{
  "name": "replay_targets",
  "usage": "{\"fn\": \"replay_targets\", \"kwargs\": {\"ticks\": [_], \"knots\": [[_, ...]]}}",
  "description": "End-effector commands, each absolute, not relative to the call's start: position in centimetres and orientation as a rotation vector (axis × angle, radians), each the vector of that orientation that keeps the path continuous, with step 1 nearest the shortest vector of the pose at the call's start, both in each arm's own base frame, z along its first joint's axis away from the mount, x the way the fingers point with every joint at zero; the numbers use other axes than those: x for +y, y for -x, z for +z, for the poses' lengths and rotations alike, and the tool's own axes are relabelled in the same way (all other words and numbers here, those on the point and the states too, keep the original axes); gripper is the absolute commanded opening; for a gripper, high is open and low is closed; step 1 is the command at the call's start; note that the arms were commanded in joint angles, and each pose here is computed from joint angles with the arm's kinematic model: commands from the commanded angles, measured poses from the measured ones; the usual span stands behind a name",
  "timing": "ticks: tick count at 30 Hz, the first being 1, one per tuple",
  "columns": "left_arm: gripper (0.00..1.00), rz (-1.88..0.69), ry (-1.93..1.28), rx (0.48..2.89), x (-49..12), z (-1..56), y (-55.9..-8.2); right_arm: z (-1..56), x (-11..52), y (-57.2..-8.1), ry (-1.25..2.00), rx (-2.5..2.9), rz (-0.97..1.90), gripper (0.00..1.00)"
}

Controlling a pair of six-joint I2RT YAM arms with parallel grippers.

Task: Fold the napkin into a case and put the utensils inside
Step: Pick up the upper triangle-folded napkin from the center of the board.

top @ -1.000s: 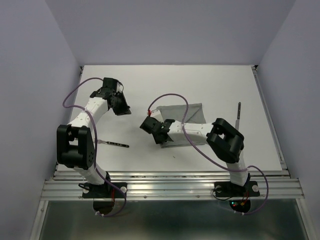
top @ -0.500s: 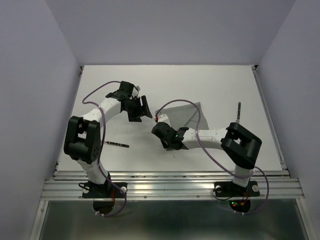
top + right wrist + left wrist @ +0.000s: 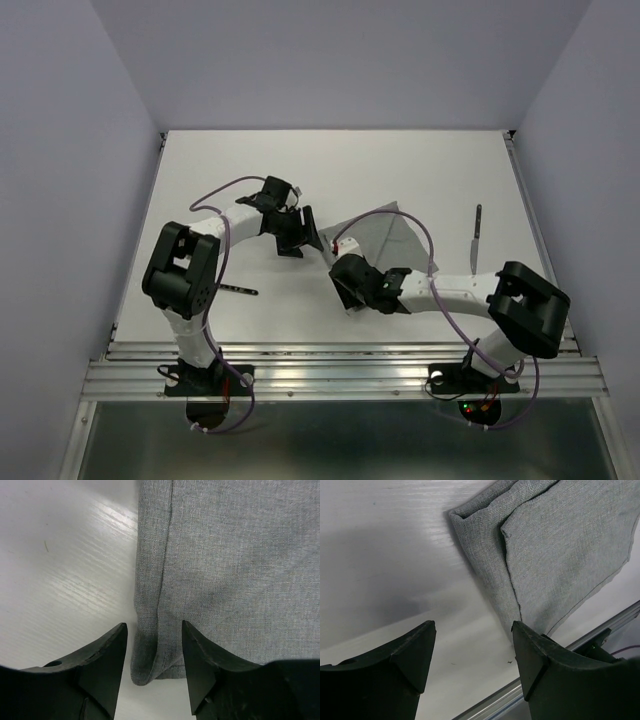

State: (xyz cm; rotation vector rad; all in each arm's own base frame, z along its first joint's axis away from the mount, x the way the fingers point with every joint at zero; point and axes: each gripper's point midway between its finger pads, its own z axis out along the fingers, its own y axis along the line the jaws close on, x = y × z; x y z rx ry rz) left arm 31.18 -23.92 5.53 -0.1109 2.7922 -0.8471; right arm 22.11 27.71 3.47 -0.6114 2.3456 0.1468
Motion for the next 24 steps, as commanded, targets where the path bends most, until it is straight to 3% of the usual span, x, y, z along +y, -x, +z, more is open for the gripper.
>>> {"fn": "replay_targets", "kwargs": {"ticks": [1,11,18,24], "knots": [[0.73,-0.882,0.111,2.716,-26.2,6.7,-32.5,6.8,28.7,-23.0,0.529,2.253,0.223,0.54],[0.71,-0.95,0.271,2.667,-29.7,5.5,-33.5,8.9,28.0,-23.2,0.396,2.224,0.261,0.56],[0.68,-0.701,0.317,2.712,-29.5,3.6,-34.1,9.6,27.5,-23.2,0.364,2.208,0.264,0.57],[0.56,-0.535,0.392,2.73,-28.7,2.1,-33.8,10.2,27.0,-23.2,0.342,2.191,0.264,0.57]]}}
